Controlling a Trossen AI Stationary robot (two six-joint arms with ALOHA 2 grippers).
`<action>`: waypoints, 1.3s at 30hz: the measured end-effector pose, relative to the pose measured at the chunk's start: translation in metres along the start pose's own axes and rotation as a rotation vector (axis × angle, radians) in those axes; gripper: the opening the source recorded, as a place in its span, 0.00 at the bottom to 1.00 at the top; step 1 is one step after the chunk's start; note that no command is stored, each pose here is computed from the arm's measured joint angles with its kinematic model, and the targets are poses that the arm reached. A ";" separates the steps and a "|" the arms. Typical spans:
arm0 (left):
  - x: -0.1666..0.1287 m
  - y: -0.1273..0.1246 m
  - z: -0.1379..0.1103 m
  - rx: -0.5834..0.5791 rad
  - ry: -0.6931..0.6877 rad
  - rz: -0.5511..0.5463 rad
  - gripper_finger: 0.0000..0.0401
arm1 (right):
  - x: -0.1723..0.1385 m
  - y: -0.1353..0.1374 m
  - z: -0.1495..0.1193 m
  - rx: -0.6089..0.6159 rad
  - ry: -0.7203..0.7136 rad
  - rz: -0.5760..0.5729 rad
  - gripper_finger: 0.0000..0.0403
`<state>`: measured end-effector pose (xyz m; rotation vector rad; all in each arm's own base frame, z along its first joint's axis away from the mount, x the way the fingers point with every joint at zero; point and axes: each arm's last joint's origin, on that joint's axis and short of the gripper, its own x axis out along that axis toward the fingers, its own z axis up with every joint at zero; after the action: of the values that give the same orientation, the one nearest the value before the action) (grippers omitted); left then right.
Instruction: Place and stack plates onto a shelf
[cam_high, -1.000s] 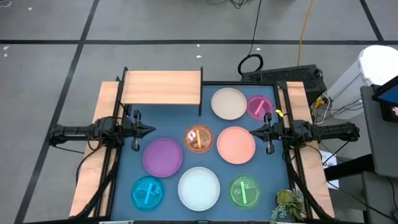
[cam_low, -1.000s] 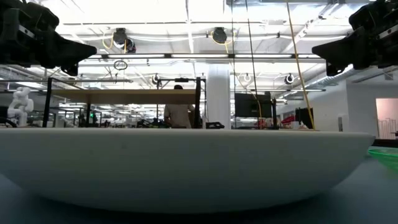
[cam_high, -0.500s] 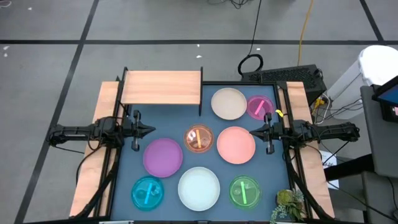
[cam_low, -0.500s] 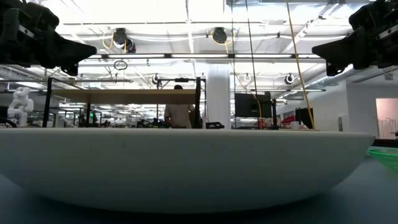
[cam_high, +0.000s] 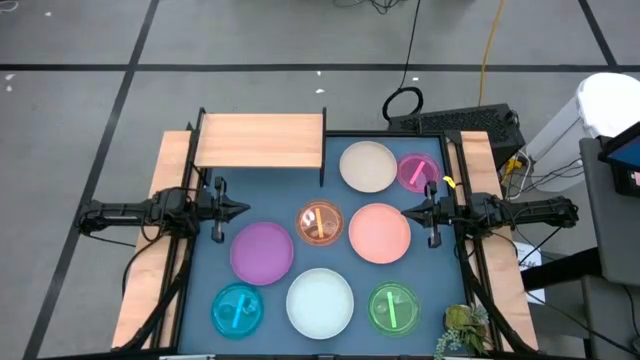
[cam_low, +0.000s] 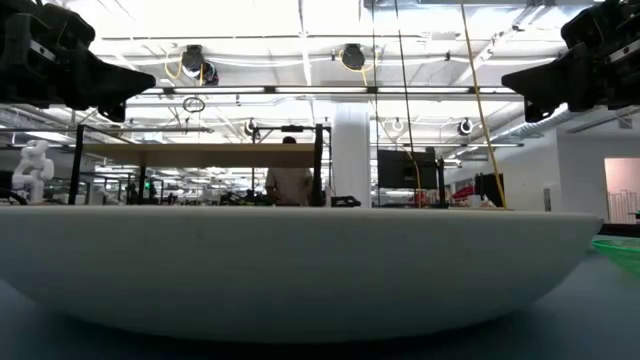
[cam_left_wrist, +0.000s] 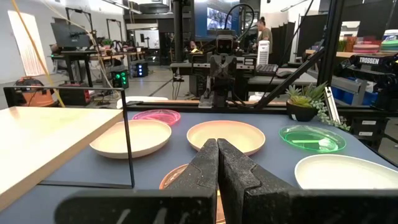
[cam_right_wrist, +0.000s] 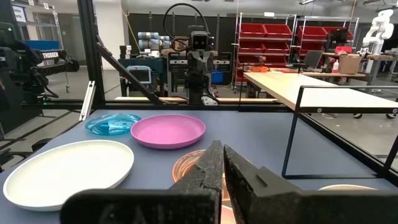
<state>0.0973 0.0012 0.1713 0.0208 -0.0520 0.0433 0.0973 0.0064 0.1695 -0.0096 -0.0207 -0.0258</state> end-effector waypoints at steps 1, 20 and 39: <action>0.000 0.000 0.000 0.000 -0.001 0.000 0.00 | 0.000 0.000 0.000 0.000 0.000 0.000 0.00; 0.000 0.000 0.000 0.000 0.000 0.000 0.00 | 0.000 0.000 0.001 0.001 -0.007 -0.001 0.00; 0.000 0.000 0.000 0.000 -0.001 0.000 0.00 | 0.000 0.000 0.009 0.005 -0.090 -0.004 0.00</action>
<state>0.0973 0.0012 0.1713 0.0207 -0.0526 0.0433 0.0968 0.0062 0.1782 -0.0058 -0.1108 -0.0296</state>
